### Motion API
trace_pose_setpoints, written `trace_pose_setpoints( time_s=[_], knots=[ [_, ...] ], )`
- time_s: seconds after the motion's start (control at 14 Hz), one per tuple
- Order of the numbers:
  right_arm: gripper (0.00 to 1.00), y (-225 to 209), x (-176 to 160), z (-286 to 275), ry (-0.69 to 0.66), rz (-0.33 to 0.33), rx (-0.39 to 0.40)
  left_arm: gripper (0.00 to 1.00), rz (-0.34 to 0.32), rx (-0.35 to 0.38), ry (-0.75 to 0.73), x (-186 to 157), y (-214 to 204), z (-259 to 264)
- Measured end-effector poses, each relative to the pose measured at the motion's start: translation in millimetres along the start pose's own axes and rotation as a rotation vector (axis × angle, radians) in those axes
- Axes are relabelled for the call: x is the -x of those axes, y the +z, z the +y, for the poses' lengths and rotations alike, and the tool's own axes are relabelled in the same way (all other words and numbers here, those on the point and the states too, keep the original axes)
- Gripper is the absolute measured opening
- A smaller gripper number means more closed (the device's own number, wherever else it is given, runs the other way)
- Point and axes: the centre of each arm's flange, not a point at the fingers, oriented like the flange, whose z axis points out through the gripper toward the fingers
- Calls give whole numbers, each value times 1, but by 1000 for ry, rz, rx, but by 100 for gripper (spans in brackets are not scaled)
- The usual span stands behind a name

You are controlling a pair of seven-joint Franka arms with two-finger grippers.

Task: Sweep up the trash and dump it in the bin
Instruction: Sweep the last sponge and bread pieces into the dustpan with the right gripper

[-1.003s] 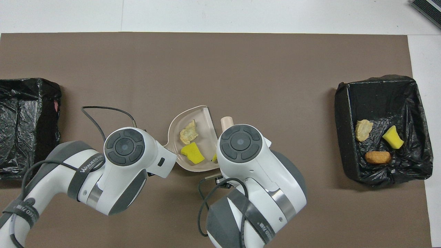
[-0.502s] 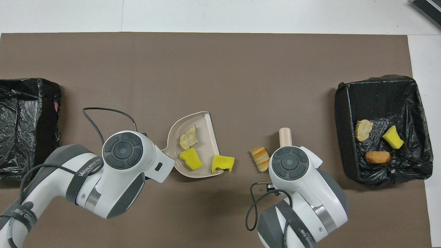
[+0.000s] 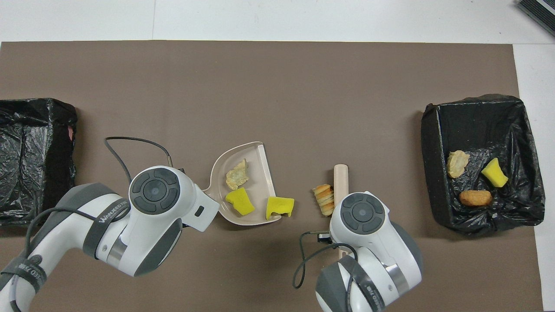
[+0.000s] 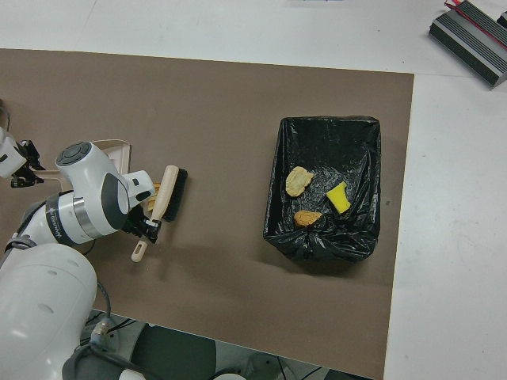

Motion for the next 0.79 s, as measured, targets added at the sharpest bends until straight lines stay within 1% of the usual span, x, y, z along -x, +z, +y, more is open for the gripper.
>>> trace_pose_setpoints(
  time_s=[0.07, 0.21, 0.36, 0.64, 0.79],
  knots=[
    [26, -3, -2, -18, -20, 1, -17, 31, 0, 0, 0, 0, 0, 0],
    [26, -4, 2, -56, -82, 9, -28, 31, -1, 1, 0, 0, 0, 0],
    [26, -4, 9, -82, -128, 32, -43, 31, -1, 2, -1, 1, 1, 0],
    [26, -16, 18, -118, -195, 76, -78, 31, -1, 1, -4, 1, 0, 1],
    [26, -25, 17, -125, -203, 91, -92, 31, 2, 4, -21, 2, 0, 0]
  ],
)
